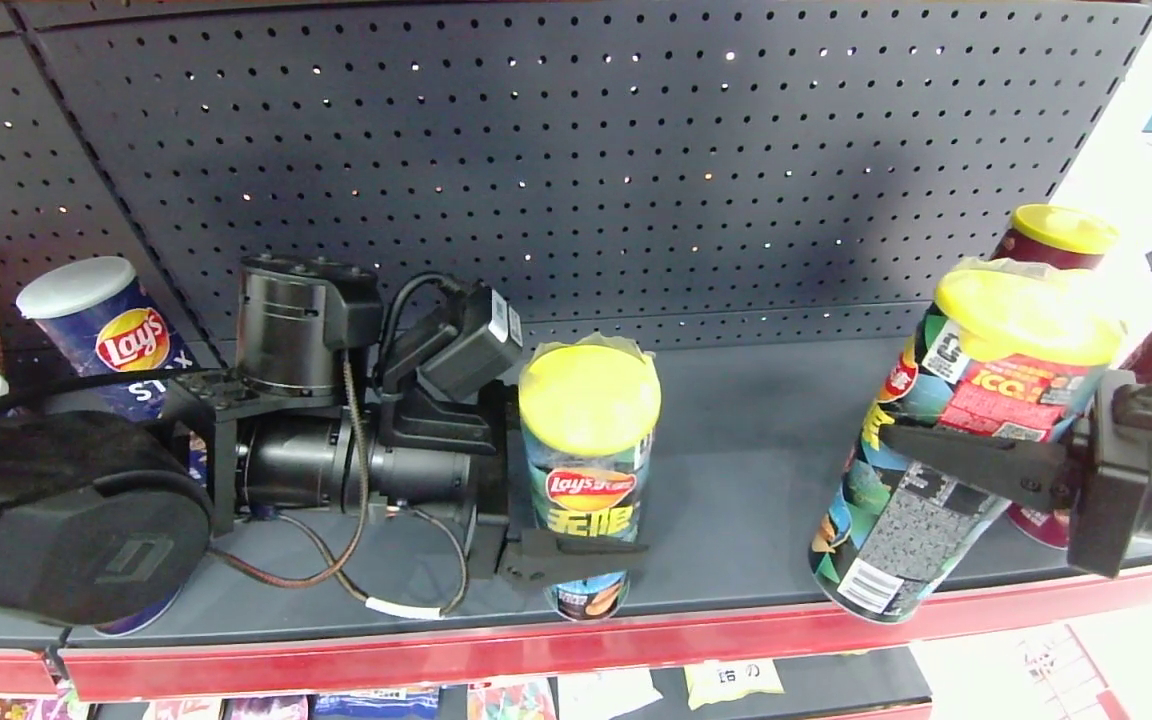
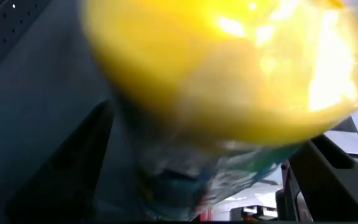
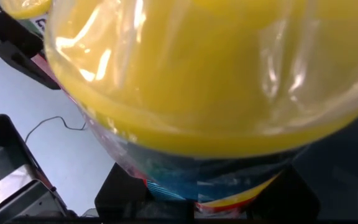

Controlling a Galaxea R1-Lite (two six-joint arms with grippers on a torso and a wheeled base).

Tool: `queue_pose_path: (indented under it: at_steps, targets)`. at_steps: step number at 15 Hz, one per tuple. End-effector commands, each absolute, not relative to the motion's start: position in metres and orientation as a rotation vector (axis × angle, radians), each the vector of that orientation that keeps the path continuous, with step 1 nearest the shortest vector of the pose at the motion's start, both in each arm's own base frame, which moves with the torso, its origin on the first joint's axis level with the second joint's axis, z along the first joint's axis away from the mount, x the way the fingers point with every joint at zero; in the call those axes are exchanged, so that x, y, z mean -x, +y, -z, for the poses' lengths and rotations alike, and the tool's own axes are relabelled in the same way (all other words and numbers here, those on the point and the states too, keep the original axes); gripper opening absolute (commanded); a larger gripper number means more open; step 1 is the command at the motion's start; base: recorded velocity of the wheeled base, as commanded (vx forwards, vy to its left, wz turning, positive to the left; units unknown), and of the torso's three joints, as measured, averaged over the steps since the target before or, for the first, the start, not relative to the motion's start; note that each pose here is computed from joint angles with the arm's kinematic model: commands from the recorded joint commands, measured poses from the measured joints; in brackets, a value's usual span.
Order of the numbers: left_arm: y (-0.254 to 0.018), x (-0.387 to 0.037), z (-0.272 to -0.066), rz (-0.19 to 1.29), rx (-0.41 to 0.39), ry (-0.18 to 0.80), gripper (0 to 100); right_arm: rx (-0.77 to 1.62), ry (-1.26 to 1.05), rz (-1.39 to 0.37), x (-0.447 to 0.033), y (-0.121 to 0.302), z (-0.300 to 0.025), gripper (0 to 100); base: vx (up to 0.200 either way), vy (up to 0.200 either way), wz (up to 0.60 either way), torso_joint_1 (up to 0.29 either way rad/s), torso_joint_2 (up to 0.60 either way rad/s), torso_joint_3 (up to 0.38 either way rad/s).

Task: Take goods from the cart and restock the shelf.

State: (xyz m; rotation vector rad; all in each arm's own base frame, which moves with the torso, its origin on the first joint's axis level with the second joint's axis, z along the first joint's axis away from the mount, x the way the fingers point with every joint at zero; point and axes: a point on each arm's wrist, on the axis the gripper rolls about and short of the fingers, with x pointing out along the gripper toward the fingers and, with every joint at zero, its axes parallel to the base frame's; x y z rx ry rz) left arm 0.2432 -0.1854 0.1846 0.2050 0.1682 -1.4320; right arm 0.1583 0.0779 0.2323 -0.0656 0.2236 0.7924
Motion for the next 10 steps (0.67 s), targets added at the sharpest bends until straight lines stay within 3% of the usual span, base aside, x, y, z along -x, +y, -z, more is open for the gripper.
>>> queue_pose_path:
  at_steps: [1,10]
  targets:
    - [-0.182,-0.239,-0.184,1.431,-0.204,0.172,100,0.069,0.232,-0.797,-0.168,0.083,-0.234,0,0.000,0.000,0.00,0.000,0.00,0.000]
    - [-0.112,-0.180,-0.161,1.320,-0.174,0.274,100,0.109,0.179,-0.824,-0.271,0.136,-0.219,0,0.000,0.000,0.00,0.000,0.00,0.000]
